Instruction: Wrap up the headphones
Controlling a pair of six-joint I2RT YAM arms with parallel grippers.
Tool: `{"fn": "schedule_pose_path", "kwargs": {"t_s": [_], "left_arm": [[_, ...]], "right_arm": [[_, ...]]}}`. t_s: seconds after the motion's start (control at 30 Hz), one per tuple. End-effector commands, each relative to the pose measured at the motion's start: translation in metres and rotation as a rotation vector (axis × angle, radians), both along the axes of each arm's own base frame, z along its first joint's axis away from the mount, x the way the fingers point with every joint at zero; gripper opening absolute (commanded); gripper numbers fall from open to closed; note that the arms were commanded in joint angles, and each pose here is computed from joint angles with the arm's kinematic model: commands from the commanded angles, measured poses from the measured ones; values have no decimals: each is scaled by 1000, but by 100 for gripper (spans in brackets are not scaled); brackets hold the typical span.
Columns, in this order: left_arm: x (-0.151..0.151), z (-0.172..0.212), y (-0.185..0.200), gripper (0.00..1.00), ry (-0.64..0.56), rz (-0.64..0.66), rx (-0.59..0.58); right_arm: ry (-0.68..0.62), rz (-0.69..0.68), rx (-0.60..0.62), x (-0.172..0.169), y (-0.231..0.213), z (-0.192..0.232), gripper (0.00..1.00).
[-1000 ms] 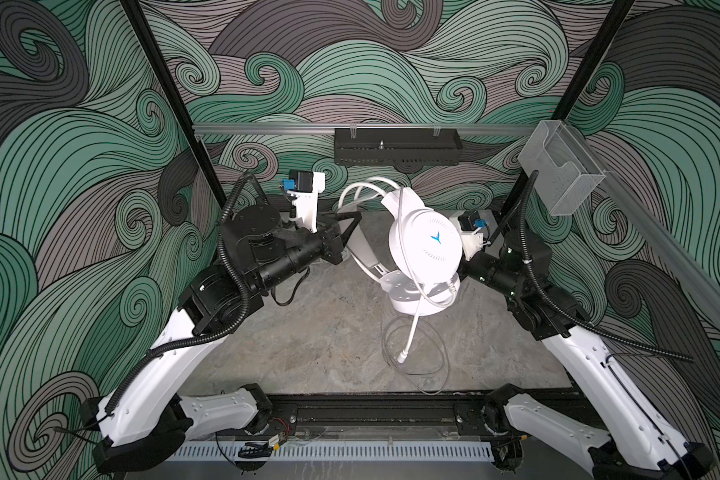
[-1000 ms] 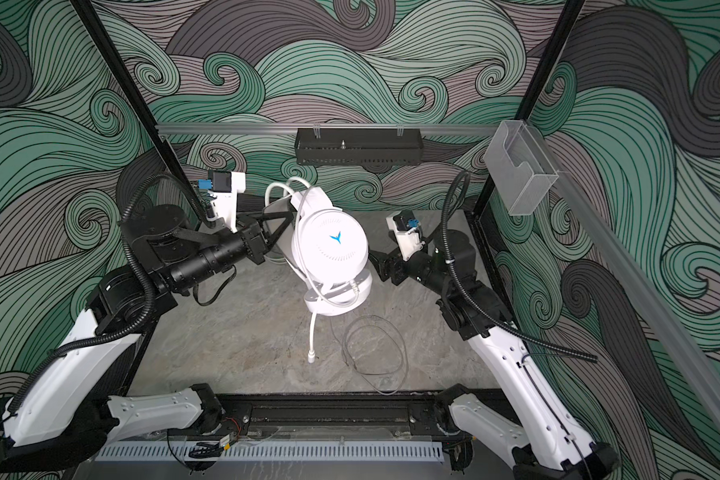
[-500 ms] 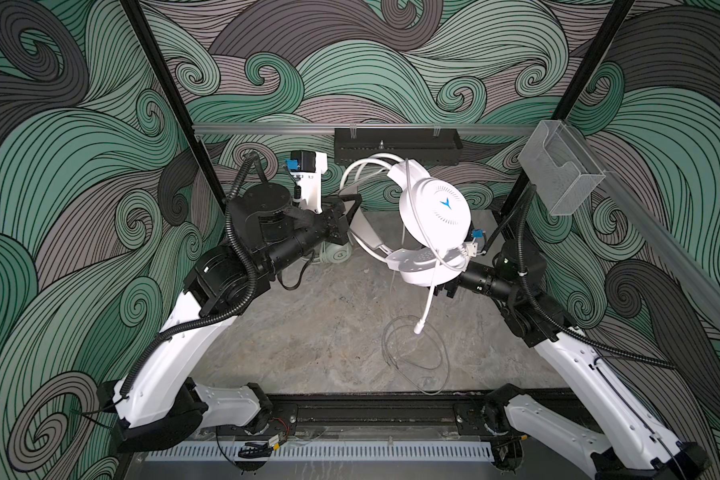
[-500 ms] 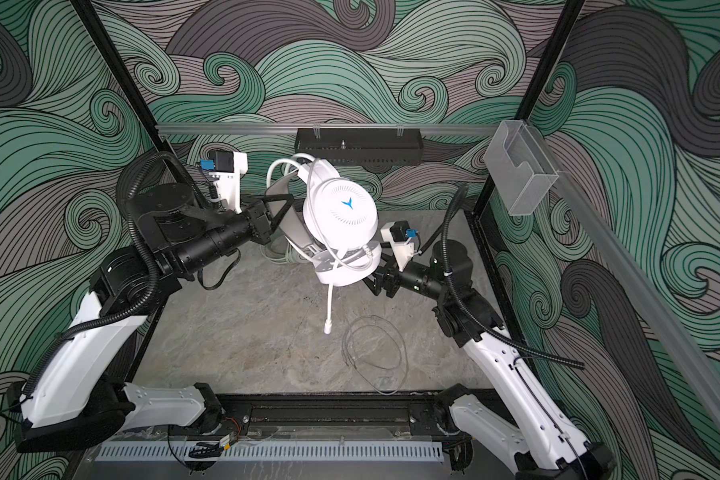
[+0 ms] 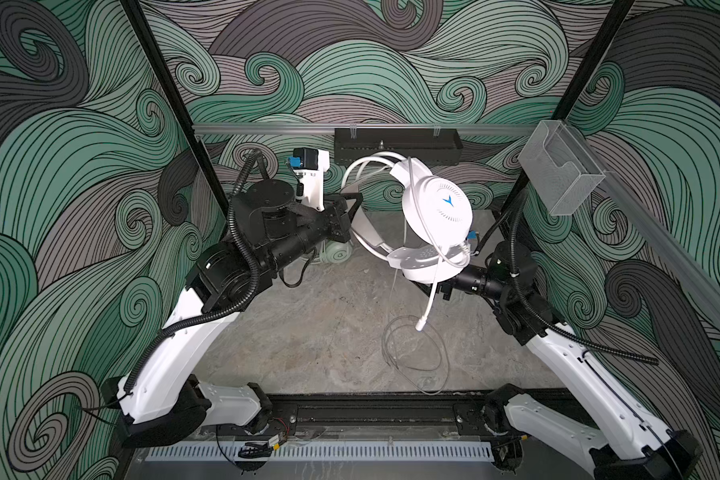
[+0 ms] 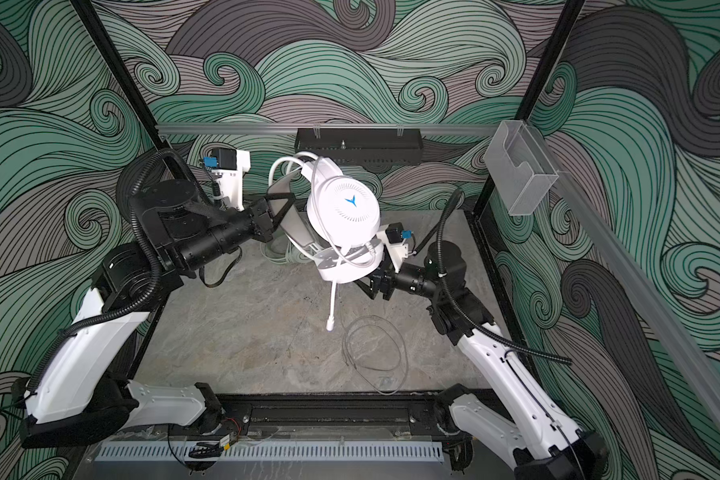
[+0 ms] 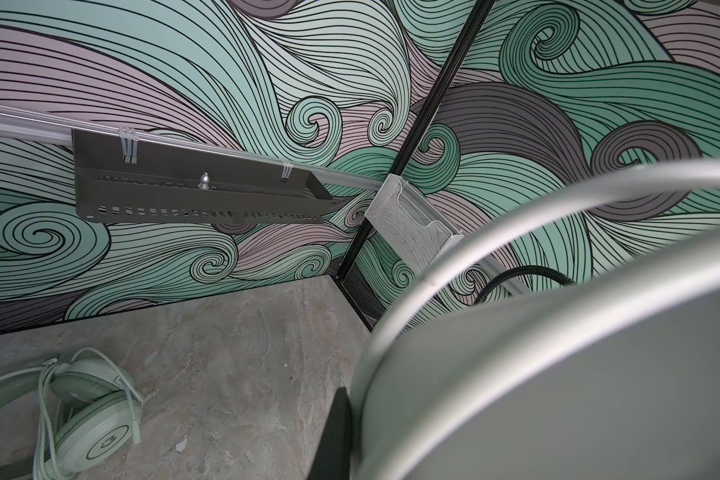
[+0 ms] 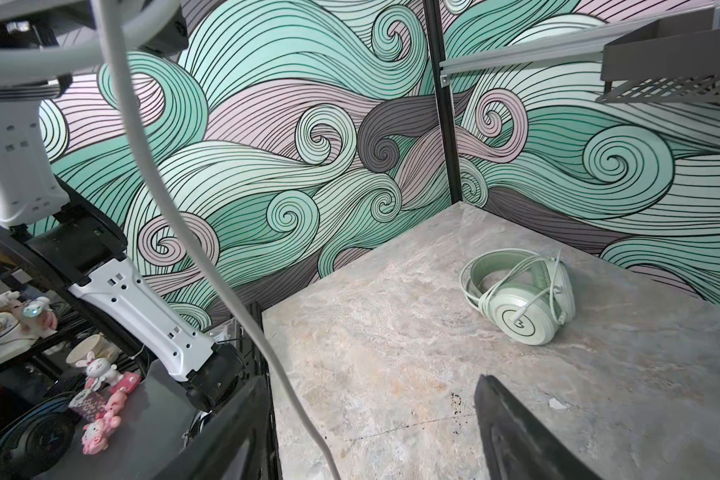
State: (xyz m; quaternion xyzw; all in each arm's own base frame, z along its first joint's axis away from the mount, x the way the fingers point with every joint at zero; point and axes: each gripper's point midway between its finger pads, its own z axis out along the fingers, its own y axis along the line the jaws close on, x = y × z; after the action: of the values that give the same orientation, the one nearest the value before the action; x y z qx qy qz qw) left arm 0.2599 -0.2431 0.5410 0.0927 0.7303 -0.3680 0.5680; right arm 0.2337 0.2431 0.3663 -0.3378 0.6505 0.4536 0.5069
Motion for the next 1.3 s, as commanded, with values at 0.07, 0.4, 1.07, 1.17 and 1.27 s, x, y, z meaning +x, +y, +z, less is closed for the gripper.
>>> {"fn": "schedule_pose_path", "kwargs": {"t_s": [0.07,0.4,1.07,1.17,1.27], "left_arm": [[-6,37,11,0,-58,13,-103],[-6,42,8,0,-61,4,-119],[-5,48,7,0,-64,7,-147],[-4,48,8,0,-64,10,-153],[-4,47,9,0,-61,12,-154]], "right_arm": [[21,80,28,-14,11,-6,78],[94,120,-9,-19,26,-50,77],[275,179,-51,-28,37,-134,58],[279,190,-57,-32,40,-137,40],[281,199,-64,-35,43,-139,34]]}}
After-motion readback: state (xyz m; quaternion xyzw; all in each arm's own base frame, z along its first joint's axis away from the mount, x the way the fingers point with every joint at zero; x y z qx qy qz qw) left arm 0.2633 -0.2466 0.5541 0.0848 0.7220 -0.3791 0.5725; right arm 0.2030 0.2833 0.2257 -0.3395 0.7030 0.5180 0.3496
